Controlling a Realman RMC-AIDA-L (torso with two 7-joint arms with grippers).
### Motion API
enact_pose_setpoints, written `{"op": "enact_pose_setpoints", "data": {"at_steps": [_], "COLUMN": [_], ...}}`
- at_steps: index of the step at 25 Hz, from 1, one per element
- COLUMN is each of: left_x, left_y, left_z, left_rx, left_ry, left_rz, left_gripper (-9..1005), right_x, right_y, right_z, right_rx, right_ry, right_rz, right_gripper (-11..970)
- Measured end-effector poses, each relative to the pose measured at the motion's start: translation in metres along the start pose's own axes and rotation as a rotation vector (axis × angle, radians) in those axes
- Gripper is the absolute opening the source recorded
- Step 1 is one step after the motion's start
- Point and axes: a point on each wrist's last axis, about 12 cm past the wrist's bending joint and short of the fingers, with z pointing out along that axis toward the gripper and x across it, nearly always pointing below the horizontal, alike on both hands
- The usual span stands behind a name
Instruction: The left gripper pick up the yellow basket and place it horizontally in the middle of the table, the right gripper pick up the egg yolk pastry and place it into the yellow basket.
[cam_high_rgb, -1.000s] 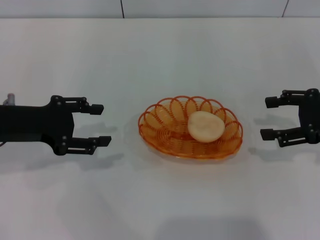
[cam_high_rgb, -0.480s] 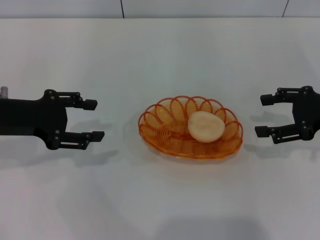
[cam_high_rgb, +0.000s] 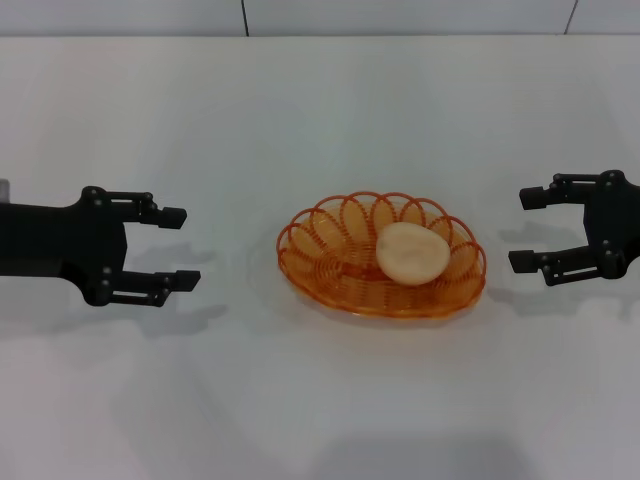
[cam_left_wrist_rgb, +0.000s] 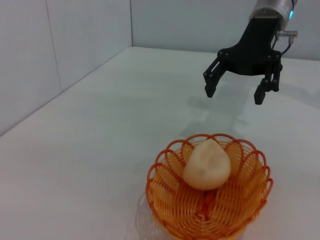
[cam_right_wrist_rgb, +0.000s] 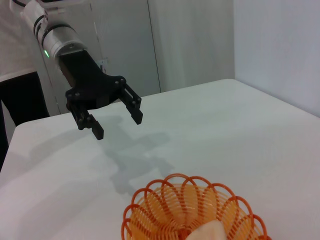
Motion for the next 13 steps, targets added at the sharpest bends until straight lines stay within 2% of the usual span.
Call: {"op": "enact_pose_setpoints", "data": {"at_steps": [13], "left_x": [0.0007], "left_y": [-0.0005], "left_z": [0.0014], "left_rx": [0.006], "left_ry": [0.012], "left_rz": [0.0], "left_gripper": [734], "right_x": [0.0007], "right_y": [0.0005], "right_z": [0.0005], "right_rx": [0.0], "right_ry": [0.001], "right_rz": [0.002], "right_gripper": [853]}}
